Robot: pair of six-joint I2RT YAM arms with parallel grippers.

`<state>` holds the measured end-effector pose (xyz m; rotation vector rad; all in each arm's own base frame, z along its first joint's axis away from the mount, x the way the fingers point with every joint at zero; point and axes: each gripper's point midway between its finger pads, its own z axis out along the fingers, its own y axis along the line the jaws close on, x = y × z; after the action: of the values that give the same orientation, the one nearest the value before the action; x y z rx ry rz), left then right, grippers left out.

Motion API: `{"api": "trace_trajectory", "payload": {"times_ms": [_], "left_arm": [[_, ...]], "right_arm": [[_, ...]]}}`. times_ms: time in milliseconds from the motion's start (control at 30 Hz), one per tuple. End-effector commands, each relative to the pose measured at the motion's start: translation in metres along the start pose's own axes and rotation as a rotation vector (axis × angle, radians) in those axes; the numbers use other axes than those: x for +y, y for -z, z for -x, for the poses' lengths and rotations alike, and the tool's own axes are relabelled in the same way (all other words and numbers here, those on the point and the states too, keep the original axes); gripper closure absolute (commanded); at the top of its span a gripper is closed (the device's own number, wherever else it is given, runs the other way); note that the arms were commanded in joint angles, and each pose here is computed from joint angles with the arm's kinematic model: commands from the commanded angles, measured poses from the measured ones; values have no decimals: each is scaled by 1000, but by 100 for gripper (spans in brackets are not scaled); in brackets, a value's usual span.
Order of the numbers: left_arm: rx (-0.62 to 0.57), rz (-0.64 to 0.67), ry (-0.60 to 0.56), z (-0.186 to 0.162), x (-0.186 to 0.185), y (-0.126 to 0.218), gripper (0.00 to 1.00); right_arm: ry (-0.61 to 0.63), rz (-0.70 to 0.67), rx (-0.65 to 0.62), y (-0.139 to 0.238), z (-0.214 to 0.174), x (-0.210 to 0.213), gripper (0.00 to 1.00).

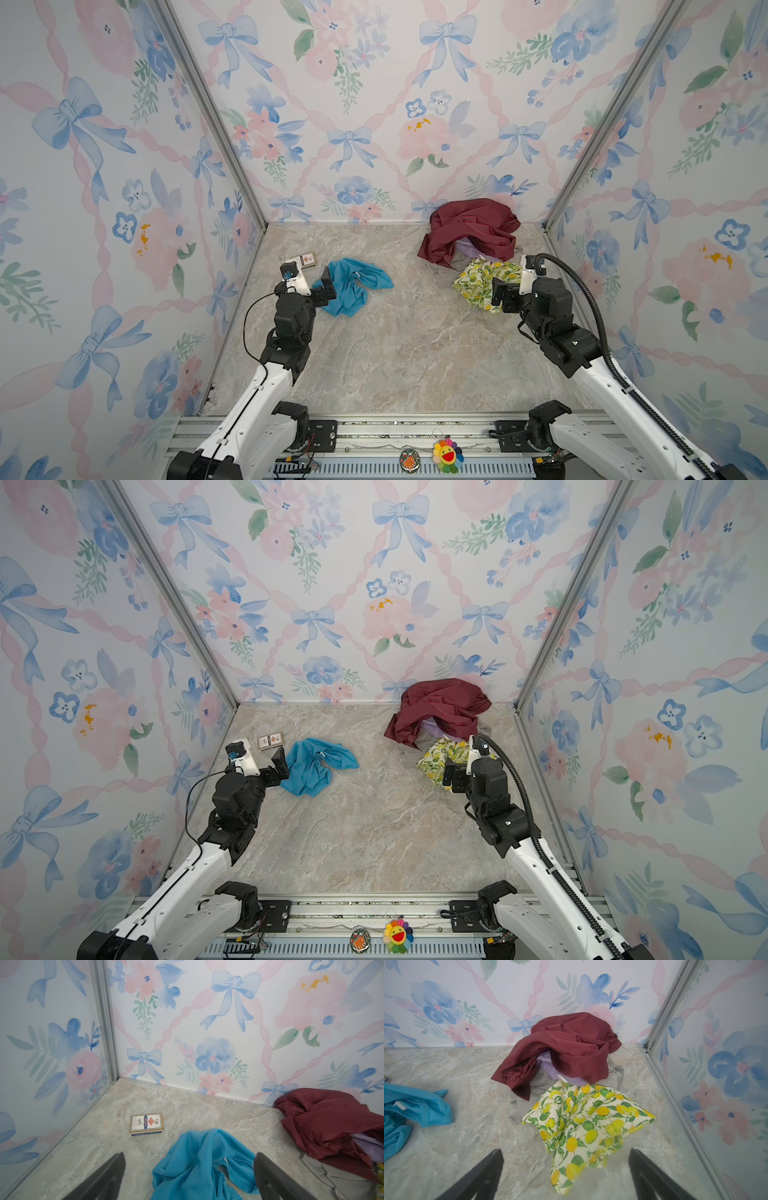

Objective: Pick out a specific cloth from the pile

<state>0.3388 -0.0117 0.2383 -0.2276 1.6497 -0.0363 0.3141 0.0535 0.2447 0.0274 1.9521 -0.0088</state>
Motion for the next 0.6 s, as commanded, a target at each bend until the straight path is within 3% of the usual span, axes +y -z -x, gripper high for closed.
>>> {"api": "trace_trajectory", "payload": {"times_ms": [0, 133, 267, 400, 567], "left_arm": [[-60, 145, -16, -3, 31, -2, 2], [8, 287, 11, -29, 66, -15, 2], [67, 329, 49, -51, 82, -24, 2], [112, 319, 15, -71, 82, -33, 2], [79, 220, -27, -81, 70, -34, 2]], "right_arm": [[-32, -103, -83, -7, 1, -21, 3], [-43, -177, -87, -20, -22, -34, 3], [-29, -224, -68, -32, -40, -45, 3], [-16, -247, -53, -42, -55, -52, 3], [-14, -268, -82, -46, -67, -61, 3]]}}
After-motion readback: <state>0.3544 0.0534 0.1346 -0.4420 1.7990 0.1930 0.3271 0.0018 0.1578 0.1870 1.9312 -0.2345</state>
